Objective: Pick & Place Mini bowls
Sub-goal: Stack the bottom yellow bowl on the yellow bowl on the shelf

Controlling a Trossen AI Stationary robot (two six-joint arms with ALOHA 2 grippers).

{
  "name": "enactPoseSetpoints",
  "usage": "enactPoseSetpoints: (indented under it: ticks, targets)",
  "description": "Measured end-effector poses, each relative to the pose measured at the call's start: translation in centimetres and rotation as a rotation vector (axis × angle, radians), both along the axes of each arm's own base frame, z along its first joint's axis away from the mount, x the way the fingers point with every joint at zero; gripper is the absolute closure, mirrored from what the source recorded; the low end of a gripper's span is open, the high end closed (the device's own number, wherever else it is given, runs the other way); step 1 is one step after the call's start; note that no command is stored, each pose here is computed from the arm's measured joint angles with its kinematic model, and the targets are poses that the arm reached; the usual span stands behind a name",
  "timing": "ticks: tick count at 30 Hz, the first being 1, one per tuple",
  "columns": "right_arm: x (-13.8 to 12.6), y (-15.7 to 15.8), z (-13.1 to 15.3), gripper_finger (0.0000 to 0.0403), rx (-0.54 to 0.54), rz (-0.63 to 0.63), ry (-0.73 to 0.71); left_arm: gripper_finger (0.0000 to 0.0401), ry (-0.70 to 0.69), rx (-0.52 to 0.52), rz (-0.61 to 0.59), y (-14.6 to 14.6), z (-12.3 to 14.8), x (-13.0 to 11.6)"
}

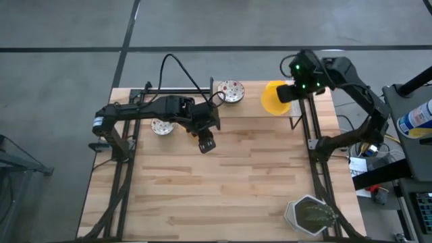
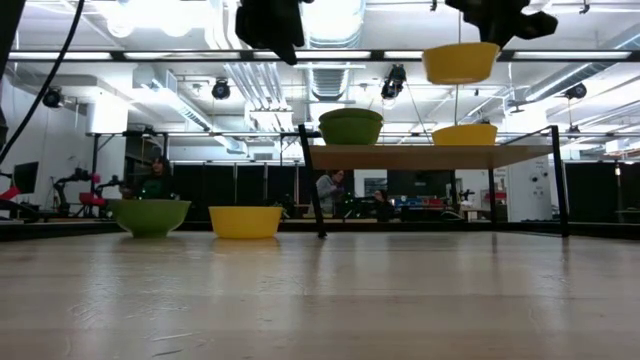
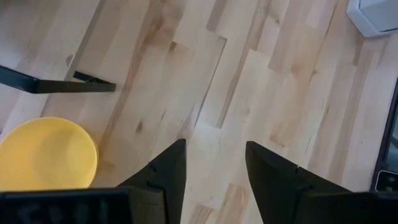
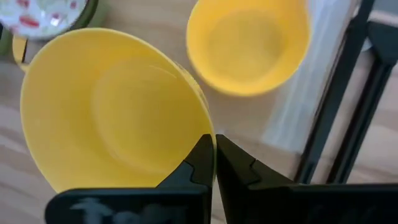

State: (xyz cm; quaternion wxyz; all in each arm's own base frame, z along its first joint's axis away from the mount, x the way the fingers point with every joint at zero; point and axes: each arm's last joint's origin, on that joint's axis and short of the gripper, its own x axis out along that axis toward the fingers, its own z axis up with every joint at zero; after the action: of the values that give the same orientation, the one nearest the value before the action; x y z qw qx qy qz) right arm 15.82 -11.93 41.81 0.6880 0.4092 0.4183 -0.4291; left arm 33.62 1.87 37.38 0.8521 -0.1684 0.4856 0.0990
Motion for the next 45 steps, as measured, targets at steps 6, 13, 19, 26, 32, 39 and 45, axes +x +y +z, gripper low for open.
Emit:
enactPoseSetpoints:
  ticks: [6,13,19,26,32,39,45]
  targets:
    - [-0.6,-3.6,0.6,0.0395,-0.016,-0.041,0.006,0.0245,-0.001,-0.004,0.006,0.0,0.0,0.0]
    - [-1.9,-7.9,0.2,0.0394,0.032,-0.093,-0.015,0.0245,-0.001,-0.005,0.006,-0.1,0.0,0.0]
    - [-2.2,-9.6,-1.4,0.0394,0.101,-0.127,0.003,0.0245,-0.001,-0.005,0.006,-0.1,0.0,0.0]
    - [-2.5,-10.5,-3.4,0.0394,0.168,-0.108,0.039,0.0245,-0.001,-0.005,0.006,-0.1,0.0,0.0]
    - [-3.2,-11.7,-4.1,0.0394,0.17,-0.144,0.046,0.0245,-0.002,-0.005,0.006,-0.1,0.0,0.0]
    - [-3.1,-12.7,-5.0,0.0394,0.201,-0.166,0.058,0.0245,-0.002,-0.005,0.005,-0.1,0.0,0.0]
    - [-2.9,-13.2,-5.6,0.0394,0.223,-0.165,0.067,0.0245,-0.002,-0.004,0.003,-0.1,0.0,0.0]
